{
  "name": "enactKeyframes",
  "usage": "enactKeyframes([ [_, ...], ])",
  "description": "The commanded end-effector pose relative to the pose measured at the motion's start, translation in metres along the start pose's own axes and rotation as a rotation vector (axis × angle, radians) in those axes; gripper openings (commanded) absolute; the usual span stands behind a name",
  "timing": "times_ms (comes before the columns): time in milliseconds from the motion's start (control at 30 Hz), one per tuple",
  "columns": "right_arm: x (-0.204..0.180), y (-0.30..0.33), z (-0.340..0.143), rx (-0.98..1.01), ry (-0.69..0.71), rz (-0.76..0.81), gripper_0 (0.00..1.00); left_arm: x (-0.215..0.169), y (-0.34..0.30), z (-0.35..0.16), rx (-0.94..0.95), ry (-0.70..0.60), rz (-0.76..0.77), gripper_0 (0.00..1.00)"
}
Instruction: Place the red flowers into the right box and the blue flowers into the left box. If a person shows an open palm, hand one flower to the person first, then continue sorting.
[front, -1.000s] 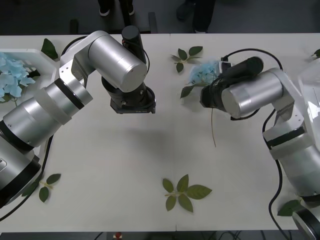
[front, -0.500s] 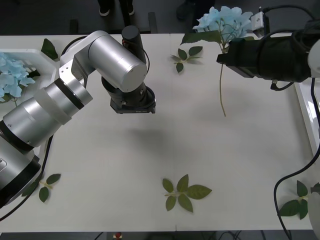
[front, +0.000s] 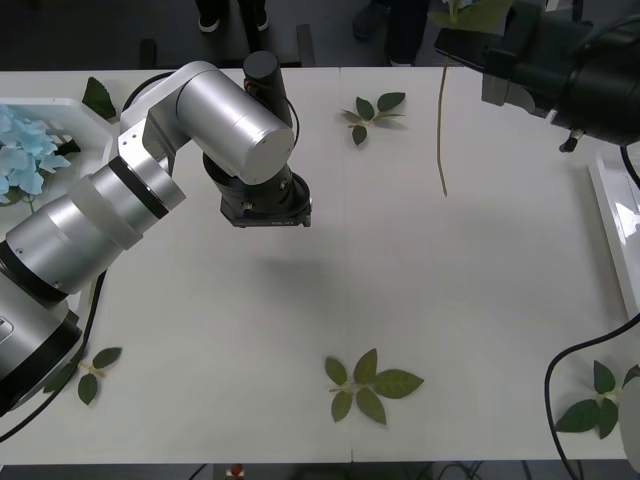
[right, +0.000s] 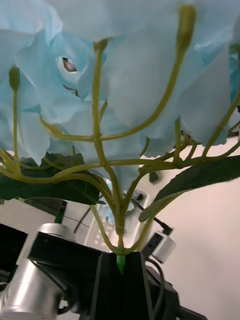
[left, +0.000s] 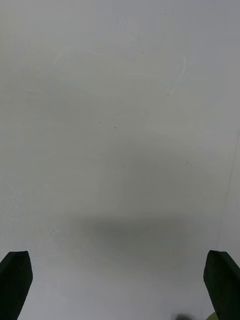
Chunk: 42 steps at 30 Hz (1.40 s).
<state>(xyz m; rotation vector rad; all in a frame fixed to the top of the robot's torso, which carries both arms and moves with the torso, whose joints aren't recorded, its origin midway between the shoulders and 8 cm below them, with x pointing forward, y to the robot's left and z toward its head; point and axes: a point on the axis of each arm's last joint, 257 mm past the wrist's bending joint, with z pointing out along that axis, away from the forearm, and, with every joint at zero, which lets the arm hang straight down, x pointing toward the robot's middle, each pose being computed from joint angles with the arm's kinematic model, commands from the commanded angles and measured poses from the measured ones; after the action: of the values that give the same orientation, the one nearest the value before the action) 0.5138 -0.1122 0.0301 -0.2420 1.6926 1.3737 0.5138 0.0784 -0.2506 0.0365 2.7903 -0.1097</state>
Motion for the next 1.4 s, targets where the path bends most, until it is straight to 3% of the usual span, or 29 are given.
enactKeyframes([
  [33,-0.007,0.03,0.008,-0.128,-0.046,-0.049,0.0,-0.025,0.0,-0.02,0.006,-0.067,0.04,1.0],
  [233,-0.006,0.048,0.012,-0.243,-0.075,0.023,0.0,-0.025,0.0,-0.02,0.007,-0.068,0.041,1.0],
  [600,-0.002,0.048,0.019,-0.245,-0.075,0.028,0.0,-0.03,0.008,-0.024,0.019,-0.076,0.055,1.0],
  [867,-0.002,0.048,0.019,-0.244,-0.074,0.037,0.0,-0.039,0.057,-0.048,0.132,-0.057,0.238,1.0],
  [1033,-0.001,0.049,0.02,-0.246,-0.073,0.039,0.0,-0.041,0.03,-0.081,0.386,-0.101,0.358,1.0],
  [1300,0.001,0.047,0.024,-0.239,-0.075,0.036,0.0,-0.04,-0.069,-0.191,1.158,-0.206,0.251,1.0],
  [1400,0.001,0.045,0.025,-0.228,-0.075,0.027,0.0,-0.038,-0.077,-0.21,1.279,-0.227,0.25,1.0],
])
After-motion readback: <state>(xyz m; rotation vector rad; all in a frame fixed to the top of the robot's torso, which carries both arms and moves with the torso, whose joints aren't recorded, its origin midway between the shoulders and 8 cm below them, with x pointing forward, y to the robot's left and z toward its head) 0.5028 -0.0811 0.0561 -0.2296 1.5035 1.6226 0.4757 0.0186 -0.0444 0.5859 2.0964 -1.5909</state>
